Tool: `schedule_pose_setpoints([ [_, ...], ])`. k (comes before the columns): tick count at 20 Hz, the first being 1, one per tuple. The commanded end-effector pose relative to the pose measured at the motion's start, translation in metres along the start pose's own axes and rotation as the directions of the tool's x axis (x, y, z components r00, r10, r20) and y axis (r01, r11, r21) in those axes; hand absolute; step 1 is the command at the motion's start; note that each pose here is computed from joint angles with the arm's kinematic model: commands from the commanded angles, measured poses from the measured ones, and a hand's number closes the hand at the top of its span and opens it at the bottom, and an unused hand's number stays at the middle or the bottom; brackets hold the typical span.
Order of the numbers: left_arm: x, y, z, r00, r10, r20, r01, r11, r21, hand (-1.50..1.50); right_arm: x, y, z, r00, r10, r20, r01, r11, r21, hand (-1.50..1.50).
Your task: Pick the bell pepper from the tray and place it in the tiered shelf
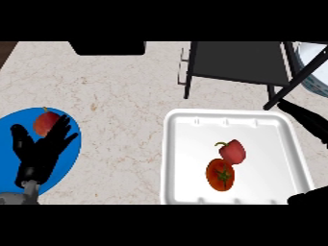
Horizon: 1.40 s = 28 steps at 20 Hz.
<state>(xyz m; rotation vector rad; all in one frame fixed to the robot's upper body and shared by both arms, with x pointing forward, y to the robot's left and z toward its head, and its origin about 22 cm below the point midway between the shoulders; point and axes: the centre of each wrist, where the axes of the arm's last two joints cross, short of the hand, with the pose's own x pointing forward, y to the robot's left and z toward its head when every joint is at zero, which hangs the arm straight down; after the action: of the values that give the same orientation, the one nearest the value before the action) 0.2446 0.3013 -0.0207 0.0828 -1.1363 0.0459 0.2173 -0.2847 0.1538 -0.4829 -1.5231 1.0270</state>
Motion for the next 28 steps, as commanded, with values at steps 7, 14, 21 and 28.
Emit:
schedule_pose_setpoints([
  [7, -0.004, -0.015, 0.003, 1.0, -0.002, -0.009, 0.002, 1.0, 0.014, 0.0, 0.059, 0.054, -0.022, 0.974, 0.126, -0.187, -0.121, 0.992, 0.036, -1.5],
  [14, -0.014, -0.01, 0.006, 1.0, -0.009, -0.023, 0.009, 1.0, 0.003, 0.0, 0.049, 0.084, -0.055, 0.945, 0.235, -0.228, -0.218, 0.971, 0.097, -1.5],
  [21, 0.005, -0.021, -0.003, 1.0, 0.014, -0.018, -0.014, 1.0, 0.001, 0.0, 0.024, 0.082, -0.037, 0.918, 0.275, -0.287, -0.267, 0.961, 0.067, -1.5],
  [28, 0.018, -0.01, -0.02, 0.999, 0.002, -0.033, -0.003, 1.0, -0.021, 0.0, 0.032, 0.126, -0.043, 0.917, 0.268, -0.295, -0.264, 0.963, 0.055, -1.5],
])
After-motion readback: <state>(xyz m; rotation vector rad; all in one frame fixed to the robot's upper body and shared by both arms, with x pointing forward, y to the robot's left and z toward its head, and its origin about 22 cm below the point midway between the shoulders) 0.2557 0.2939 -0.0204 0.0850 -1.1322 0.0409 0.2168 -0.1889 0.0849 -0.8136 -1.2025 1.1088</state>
